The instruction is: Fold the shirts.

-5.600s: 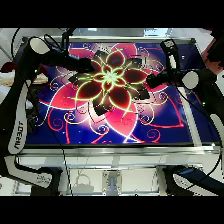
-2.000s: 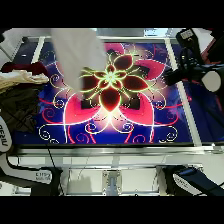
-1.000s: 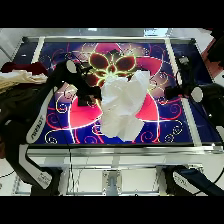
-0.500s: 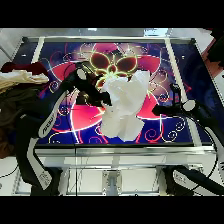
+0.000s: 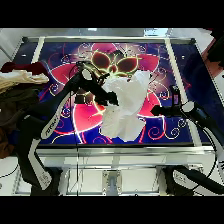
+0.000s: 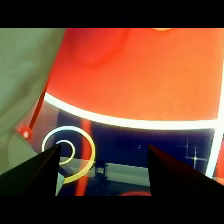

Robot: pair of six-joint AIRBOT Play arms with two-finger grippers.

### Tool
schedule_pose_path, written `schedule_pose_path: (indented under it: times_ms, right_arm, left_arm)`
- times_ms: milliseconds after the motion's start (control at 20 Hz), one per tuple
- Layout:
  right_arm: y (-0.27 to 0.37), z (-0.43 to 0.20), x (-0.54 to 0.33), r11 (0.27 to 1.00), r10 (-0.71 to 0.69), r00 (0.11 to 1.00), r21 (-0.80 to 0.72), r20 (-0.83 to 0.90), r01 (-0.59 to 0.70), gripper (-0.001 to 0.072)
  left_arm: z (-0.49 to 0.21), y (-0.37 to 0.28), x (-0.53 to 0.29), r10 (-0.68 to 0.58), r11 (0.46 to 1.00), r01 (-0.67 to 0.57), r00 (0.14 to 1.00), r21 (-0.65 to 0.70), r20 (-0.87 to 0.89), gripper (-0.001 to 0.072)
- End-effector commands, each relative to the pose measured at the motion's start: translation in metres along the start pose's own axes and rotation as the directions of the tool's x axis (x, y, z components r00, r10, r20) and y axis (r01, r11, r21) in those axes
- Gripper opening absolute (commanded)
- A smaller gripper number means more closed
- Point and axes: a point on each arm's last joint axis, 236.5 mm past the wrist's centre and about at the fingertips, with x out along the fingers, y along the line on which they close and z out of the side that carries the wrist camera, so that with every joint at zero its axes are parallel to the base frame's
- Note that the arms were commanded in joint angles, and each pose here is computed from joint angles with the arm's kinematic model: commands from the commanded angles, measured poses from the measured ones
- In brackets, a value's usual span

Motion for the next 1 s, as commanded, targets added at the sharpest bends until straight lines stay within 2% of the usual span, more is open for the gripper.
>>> schedule_pose_path:
  times_ms: [0,150,200,250,350,400,450,500,600,700,800,900,950]
  right_arm:
    - [-0.001,0.004,0.000,1.000,-0.004,1.000,0.003,0.019,0.004,0.0595]
    - [-0.001,0.006,0.000,1.000,-0.006,1.000,0.004,0.027,0.006,0.0594]
    - [-0.001,0.006,0.000,1.000,-0.005,1.000,0.005,0.027,0.005,0.0595]
    - [-0.001,0.006,0.000,1.000,-0.006,1.000,0.005,0.028,0.005,0.0594]
    - [0.001,0.008,0.000,1.000,0.004,0.999,0.016,0.033,-0.004,0.0595]
    - [0.003,0.010,0.000,0.999,0.014,0.999,0.031,0.044,-0.016,0.0594]
    - [0.007,0.017,0.000,0.998,0.029,0.997,0.058,0.074,-0.033,0.0594]
    - [0.009,0.028,-0.002,0.995,0.037,0.992,0.087,0.121,-0.048,0.0594]
    - [0.003,0.069,-0.010,0.989,0.013,0.957,0.134,0.290,-0.055,0.0577]
    - [-0.010,0.108,-0.023,0.980,-0.041,0.902,0.193,0.430,-0.047,0.0315]
    - [-0.012,0.130,-0.017,0.981,-0.042,0.898,0.190,0.437,-0.047,0.0309]
    - [-0.011,0.142,0.007,0.978,-0.016,0.921,0.197,0.390,-0.067,0.0359]
    - [-0.011,0.149,0.018,0.975,-0.005,0.927,0.206,0.375,-0.079,0.0359]
  left_arm:
    - [0.004,0.000,0.000,0.063,0.996,-0.063,0.998,0.063,0.010,0.0604]
    - [-0.012,0.033,0.011,0.305,0.938,-0.293,0.951,0.183,-0.041,0.0599]
    - [-0.015,0.038,0.013,0.367,0.911,-0.349,0.929,0.221,-0.045,0.0549]
    - [-0.016,0.041,0.016,0.411,0.885,-0.389,0.911,0.254,-0.040,0.0454]
    - [-0.010,0.040,0.020,0.451,0.852,-0.430,0.892,0.298,-0.003,0.0213]
    - [-0.005,0.038,0.022,0.452,0.845,-0.437,0.891,0.309,0.023,0.0063]
    - [0.001,0.036,0.023,0.448,0.842,-0.440,0.893,0.313,0.050,0.0019]
    - [0.005,0.039,0.021,0.460,0.834,-0.456,0.885,0.311,0.065,0.0019]
    - [0.005,0.063,0.004,0.562,0.782,-0.554,0.825,0.287,0.062,0.0019]
    - [-0.008,0.093,-0.020,0.678,0.704,-0.652,0.735,0.281,0.006,0.0019]
    - [-0.018,0.110,-0.037,0.742,0.650,-0.702,0.670,0.291,-0.041,0.0019]
    - [-0.021,0.113,-0.041,0.752,0.642,-0.710,0.658,0.289,-0.052,0.0019]
    - [-0.021,0.113,-0.040,0.749,0.644,-0.709,0.660,0.288,-0.052,0.0019]
